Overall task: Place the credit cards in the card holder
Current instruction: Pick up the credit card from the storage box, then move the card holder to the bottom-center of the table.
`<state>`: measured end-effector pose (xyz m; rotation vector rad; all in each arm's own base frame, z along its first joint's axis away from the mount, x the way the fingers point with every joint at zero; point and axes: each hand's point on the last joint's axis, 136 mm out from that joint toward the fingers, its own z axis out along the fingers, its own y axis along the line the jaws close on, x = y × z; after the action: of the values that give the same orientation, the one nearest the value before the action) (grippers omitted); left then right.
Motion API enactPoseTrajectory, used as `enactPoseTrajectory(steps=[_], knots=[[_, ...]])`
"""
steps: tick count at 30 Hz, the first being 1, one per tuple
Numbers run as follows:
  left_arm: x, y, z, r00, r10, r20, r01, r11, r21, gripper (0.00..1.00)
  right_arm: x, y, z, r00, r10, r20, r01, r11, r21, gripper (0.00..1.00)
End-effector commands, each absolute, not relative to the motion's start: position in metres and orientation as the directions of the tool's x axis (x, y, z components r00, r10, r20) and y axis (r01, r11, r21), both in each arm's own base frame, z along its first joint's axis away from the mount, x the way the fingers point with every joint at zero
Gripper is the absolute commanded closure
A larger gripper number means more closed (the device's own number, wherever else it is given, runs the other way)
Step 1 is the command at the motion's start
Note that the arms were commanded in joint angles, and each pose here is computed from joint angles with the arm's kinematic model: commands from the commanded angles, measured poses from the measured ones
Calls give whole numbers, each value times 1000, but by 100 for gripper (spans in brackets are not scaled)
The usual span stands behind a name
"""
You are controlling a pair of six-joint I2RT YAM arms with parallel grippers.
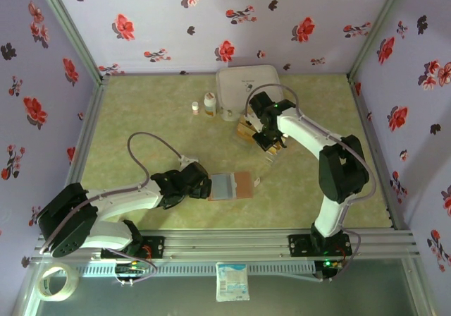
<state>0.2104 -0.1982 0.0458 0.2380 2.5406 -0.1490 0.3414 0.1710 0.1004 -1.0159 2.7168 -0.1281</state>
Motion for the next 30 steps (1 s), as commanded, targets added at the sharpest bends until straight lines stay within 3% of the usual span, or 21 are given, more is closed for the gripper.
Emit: enactPoseTrajectory(steps=[1,11,21,30], knots=[[211,-195,45,-814,153,-561,212,976,-41,0,339,173,145,-708,-653,-269,-623,757,-199,100],[213,-199,48,-815,162,-556,223,974,-42,0,314,188,190,-680,-602,-419,-610,781,-132,100],[213,-221,59,-795,214,-567,297,953,-56,0,278,224,208,-733,-243,-635,-518,804,291,100],[208,-232,52,-783,272,-560,331,944,-5,0,260,225,193,-796,114,-595,-349,716,604,100]])
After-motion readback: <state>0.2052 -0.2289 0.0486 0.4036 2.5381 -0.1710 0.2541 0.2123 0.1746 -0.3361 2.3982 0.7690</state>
